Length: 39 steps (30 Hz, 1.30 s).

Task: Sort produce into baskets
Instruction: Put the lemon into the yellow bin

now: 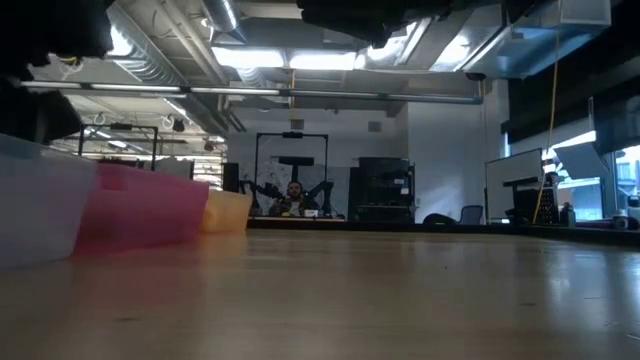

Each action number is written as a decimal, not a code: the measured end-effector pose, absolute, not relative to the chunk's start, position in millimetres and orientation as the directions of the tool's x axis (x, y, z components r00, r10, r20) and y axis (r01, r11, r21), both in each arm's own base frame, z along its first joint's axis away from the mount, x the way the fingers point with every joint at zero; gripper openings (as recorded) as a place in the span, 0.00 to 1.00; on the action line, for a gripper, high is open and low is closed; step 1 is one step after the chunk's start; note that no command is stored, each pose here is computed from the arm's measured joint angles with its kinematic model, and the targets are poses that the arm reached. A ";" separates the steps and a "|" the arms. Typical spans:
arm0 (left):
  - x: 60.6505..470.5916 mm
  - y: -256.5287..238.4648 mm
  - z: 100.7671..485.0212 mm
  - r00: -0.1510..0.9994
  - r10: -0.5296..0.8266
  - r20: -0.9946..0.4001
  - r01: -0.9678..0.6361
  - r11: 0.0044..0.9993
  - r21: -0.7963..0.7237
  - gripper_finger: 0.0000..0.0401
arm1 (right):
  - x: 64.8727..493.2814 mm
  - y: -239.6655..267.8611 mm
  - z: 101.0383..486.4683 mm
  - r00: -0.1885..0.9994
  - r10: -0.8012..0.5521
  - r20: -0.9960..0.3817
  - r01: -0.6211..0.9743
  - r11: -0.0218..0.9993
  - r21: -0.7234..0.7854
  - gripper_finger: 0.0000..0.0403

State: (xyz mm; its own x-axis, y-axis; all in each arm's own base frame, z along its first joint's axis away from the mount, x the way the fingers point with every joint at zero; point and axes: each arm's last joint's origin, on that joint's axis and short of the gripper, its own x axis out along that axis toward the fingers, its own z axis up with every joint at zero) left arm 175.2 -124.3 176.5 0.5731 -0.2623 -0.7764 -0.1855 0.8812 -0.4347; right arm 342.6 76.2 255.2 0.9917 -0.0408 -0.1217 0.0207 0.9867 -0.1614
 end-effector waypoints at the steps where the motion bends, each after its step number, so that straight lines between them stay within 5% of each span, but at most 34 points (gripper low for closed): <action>1: 174.6 -123.9 179.1 0.582 -0.269 -0.767 -0.178 0.878 -0.444 0.58 | 342.6 76.2 254.9 0.991 -0.041 -0.124 0.020 0.987 -0.162 0.41; 7: 171.9 -121.3 200.0 0.674 -0.318 -0.666 -0.079 0.866 -0.493 0.59 | 331.2 73.9 262.2 0.966 -0.044 -0.254 -0.007 0.981 -0.194 0.41; 11: 174.1 -118.4 215.7 0.782 -0.286 -0.554 0.010 0.894 -0.447 0.59 | 310.5 78.4 278.9 0.888 -0.021 -0.458 -0.057 0.986 -0.155 0.41; 17: 180.0 -111.2 224.7 0.841 -0.250 -0.480 0.059 0.924 -0.378 0.59 | 275.0 96.6 279.9 0.643 0.123 -0.756 -0.077 0.992 0.096 0.41; 21: 183.8 -105.4 223.4 0.845 -0.219 -0.488 0.034 0.932 -0.360 0.59 | 252.6 108.0 264.7 0.425 0.182 -0.887 0.075 0.969 0.235 0.41; 27: 186.2 -100.8 222.9 0.848 -0.197 -0.493 0.010 0.935 -0.355 0.59 | 223.8 117.7 245.2 0.182 0.145 -0.972 0.384 0.900 0.206 0.43; 39: 186.5 -100.4 222.8 0.845 -0.204 -0.494 0.017 0.934 -0.356 0.59 | 168.5 138.5 195.6 -0.294 0.359 -0.886 0.642 0.760 0.095 0.74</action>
